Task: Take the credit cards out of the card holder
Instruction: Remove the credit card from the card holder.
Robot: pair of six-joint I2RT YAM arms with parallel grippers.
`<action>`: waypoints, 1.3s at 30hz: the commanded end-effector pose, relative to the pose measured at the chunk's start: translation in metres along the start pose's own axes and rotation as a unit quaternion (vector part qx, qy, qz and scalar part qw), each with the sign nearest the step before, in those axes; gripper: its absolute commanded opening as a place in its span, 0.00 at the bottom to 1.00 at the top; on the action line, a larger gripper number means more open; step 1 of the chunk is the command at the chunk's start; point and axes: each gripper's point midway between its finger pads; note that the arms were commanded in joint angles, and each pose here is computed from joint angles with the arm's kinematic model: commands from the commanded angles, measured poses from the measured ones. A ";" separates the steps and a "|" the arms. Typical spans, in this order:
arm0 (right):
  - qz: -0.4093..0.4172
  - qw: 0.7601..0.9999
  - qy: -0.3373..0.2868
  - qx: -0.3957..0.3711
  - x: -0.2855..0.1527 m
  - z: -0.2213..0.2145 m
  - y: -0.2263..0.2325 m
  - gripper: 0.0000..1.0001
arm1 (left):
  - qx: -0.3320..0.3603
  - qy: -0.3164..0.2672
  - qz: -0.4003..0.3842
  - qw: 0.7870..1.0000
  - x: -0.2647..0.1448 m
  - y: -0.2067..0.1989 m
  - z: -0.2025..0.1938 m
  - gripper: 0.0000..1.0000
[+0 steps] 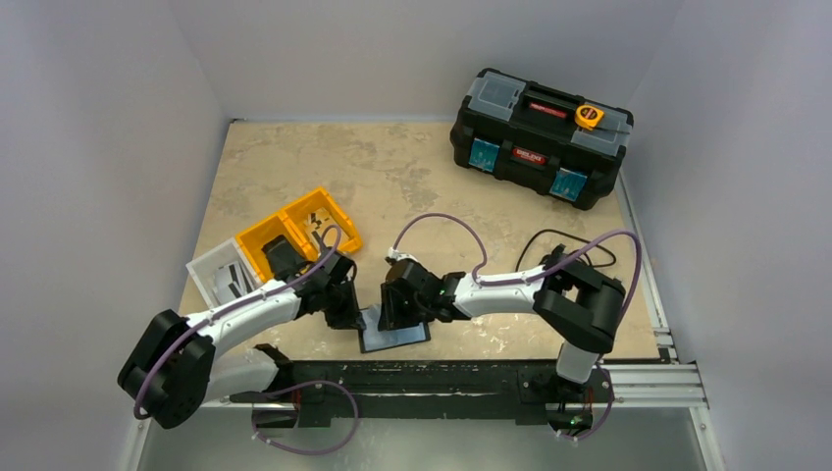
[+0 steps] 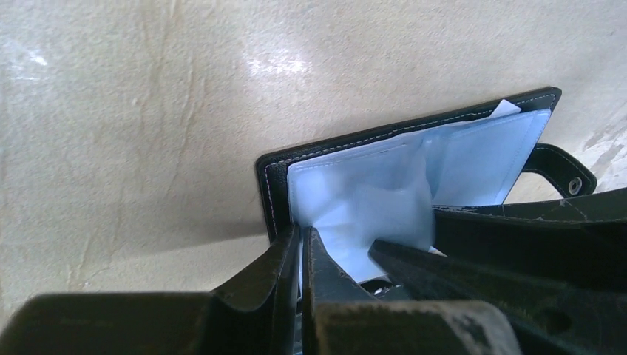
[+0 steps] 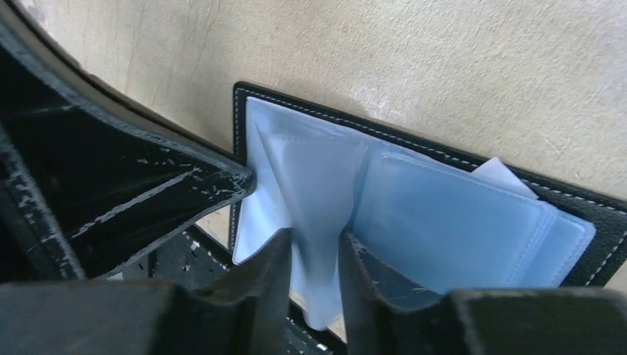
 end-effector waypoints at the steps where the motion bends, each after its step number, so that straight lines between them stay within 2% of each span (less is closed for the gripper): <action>1: -0.002 1.000 -0.024 -0.016 -0.016 0.015 0.009 0.33 | -0.004 -0.010 0.031 0.999 0.008 0.009 0.005 0.01; 10: -0.057 0.994 -0.093 -0.029 -0.057 0.046 0.006 0.36 | -0.004 -0.007 0.041 0.999 0.009 0.014 0.003 0.00; 17: -0.034 0.994 -0.084 -0.055 -0.060 0.033 0.026 0.36 | 0.008 -0.013 0.015 1.000 0.002 0.000 0.009 0.00; 29: -0.067 0.992 -0.063 -0.090 -0.025 0.010 0.025 0.59 | 0.014 -0.012 -0.009 1.000 -0.004 -0.014 0.011 0.00; 33: -0.085 0.986 -0.096 -0.104 -0.033 0.014 0.029 0.64 | 0.013 -0.011 -0.013 1.000 -0.005 -0.016 0.012 0.00; 39: -0.094 0.971 -0.154 -0.155 -0.053 0.011 0.045 0.63 | 0.012 -0.006 -0.018 1.000 -0.006 -0.021 0.012 0.00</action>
Point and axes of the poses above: each gripper's point midway between its finger pads, its own x axis out along the fingers, its own y axis along the line the jaws close on, z = x × y, and after that the axes turned 3 degrees about x, right-handed
